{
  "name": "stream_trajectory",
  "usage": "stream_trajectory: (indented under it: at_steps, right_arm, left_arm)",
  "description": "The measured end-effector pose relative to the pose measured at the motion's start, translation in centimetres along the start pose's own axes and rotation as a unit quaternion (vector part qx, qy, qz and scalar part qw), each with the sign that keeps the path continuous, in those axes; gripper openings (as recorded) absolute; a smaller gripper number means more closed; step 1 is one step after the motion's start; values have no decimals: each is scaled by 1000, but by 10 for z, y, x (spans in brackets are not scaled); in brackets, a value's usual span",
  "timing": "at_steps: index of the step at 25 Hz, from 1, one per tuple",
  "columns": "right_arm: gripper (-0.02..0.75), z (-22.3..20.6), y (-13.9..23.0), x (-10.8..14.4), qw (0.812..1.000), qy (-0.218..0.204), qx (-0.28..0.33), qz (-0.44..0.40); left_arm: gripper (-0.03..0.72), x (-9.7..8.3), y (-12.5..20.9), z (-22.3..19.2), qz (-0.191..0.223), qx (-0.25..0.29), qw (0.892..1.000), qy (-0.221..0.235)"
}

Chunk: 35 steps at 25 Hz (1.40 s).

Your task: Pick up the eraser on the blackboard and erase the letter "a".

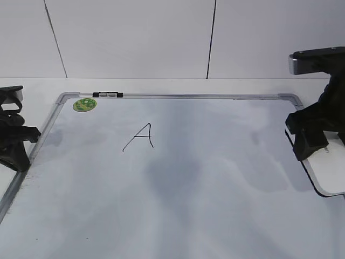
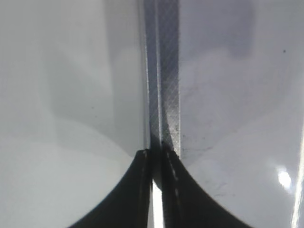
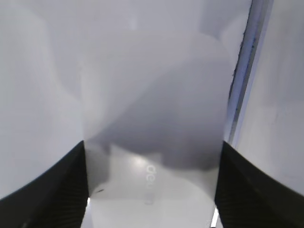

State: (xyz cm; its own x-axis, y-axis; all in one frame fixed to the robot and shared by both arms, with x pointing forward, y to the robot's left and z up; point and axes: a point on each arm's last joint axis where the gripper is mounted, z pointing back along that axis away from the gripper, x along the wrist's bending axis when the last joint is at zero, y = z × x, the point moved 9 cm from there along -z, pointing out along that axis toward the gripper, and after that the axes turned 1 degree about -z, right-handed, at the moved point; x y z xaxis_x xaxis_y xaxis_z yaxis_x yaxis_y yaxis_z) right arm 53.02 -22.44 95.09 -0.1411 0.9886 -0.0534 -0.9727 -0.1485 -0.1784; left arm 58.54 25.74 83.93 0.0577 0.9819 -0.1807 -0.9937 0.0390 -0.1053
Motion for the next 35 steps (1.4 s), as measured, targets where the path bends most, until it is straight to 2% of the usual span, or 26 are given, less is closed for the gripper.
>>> stream_trajectory:
  at_steps: [29, 35]
  right_arm:
    - [567, -1, -5, 0, 1000, 0, -14, -16]
    - [567, -1, -6, -5, 1000, 13, -18, -20]
  left_arm:
    - [33, 0, 0, 0, 0, 0, 1000, 0]
    - [35, 0, 0, 0, 0, 0, 1000, 0]
